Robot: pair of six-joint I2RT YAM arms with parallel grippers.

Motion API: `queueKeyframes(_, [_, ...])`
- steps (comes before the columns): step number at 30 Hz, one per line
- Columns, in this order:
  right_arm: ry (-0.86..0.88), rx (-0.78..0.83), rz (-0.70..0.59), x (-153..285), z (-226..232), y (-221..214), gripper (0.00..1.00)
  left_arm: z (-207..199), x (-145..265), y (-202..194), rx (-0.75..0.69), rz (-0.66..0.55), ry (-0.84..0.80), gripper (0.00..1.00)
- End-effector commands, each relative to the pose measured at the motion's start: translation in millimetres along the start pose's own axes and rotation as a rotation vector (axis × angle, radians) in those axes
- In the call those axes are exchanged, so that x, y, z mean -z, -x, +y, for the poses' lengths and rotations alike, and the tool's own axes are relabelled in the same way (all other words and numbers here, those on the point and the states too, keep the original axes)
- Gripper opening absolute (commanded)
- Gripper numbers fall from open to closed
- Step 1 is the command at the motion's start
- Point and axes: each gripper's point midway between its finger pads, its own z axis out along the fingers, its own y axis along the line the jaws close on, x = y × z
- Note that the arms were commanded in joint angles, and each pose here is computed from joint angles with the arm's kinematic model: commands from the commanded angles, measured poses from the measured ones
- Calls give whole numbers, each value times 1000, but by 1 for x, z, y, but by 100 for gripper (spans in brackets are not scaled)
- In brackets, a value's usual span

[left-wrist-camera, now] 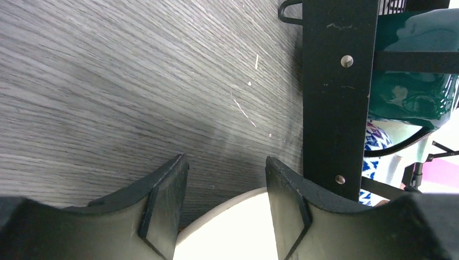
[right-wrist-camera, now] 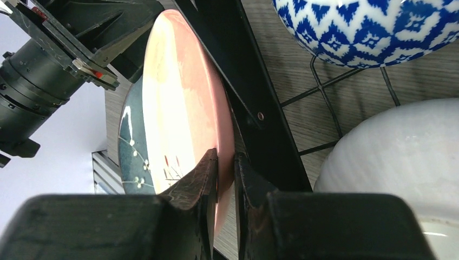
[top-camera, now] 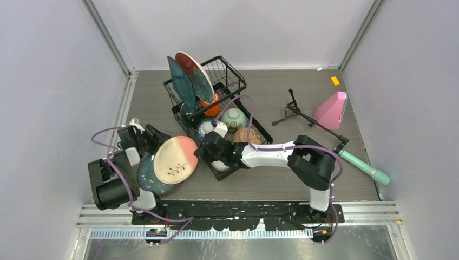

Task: Load the mixed dishes into the dish rack
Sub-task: Pick up the plate from the corner of the board.

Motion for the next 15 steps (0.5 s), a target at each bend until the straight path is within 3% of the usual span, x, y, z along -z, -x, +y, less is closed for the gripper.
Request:
queueKeyframes(1, [102, -80, -50, -2, 29, 20, 10, 7, 4, -32, 64, 96, 15, 57])
queueKeyframes(7, [88, -56, -91, 3, 24, 29, 1, -8, 19, -8, 2, 15, 23, 68])
queueKeyframes(15, [38, -11, -177, 18, 12, 47, 0, -15, 36, 4, -32, -49, 59, 81])
